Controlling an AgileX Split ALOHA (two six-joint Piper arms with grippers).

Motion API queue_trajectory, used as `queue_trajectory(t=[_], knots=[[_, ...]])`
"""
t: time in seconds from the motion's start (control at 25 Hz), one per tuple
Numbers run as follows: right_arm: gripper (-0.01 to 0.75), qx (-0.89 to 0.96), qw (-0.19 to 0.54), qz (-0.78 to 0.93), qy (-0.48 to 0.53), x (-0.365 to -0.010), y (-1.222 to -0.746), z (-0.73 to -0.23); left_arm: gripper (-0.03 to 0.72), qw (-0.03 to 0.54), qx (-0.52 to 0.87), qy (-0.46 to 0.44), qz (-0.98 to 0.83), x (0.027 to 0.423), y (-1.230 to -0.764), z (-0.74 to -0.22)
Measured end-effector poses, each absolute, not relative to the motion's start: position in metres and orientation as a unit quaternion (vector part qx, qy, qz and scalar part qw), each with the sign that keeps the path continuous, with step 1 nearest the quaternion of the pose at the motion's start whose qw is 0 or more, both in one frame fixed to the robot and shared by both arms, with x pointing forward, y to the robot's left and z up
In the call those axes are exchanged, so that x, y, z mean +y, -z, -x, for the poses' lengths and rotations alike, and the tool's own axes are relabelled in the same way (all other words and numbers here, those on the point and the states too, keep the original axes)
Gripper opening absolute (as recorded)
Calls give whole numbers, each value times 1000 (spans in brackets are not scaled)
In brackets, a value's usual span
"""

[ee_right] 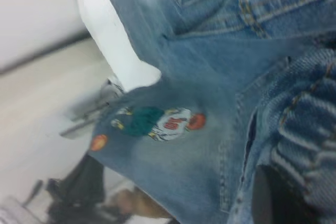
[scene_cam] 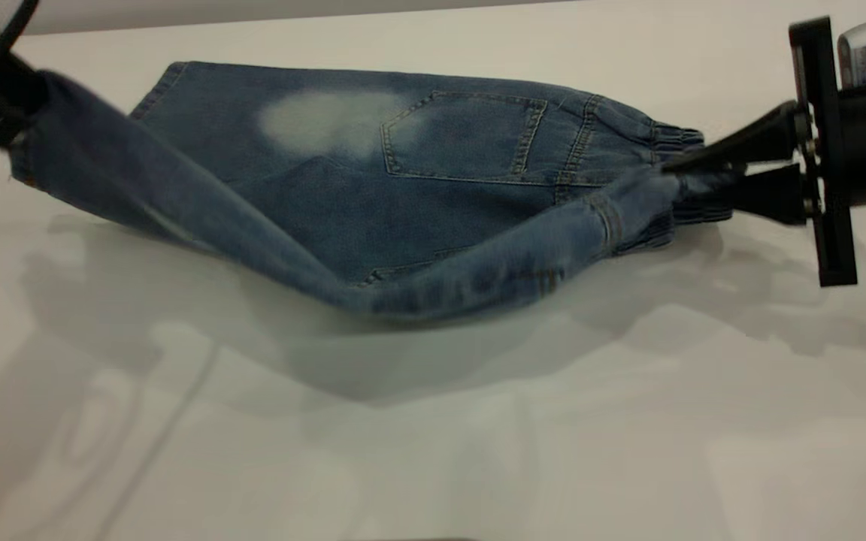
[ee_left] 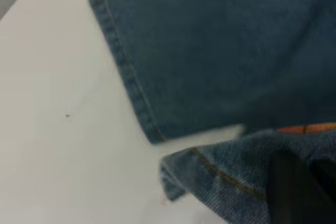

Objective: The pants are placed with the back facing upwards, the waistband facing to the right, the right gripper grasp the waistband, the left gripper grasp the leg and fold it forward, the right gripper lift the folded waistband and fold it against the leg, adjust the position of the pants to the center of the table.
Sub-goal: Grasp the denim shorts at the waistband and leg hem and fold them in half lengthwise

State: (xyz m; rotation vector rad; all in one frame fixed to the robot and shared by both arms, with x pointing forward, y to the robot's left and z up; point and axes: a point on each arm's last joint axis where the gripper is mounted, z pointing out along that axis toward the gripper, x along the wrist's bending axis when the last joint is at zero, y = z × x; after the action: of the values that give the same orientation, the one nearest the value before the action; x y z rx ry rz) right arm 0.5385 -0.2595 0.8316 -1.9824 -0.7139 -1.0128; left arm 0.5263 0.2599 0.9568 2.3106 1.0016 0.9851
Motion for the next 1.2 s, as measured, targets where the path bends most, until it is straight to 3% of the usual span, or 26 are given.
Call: queue_trajectory(t=[0.36,0.8,1.2], knots=[[65,-225,406,781,419,-267,-855,-589,20,247,455,-379,-767,271,-945,-590],[66,-179,307,848,394,-284,-852,-621,22,249,487,-364,-754,266,-906,-650],[70,-142,272,878,368,-291,-845,-622,33,255,520,-346,-738,265,-886,-661]])
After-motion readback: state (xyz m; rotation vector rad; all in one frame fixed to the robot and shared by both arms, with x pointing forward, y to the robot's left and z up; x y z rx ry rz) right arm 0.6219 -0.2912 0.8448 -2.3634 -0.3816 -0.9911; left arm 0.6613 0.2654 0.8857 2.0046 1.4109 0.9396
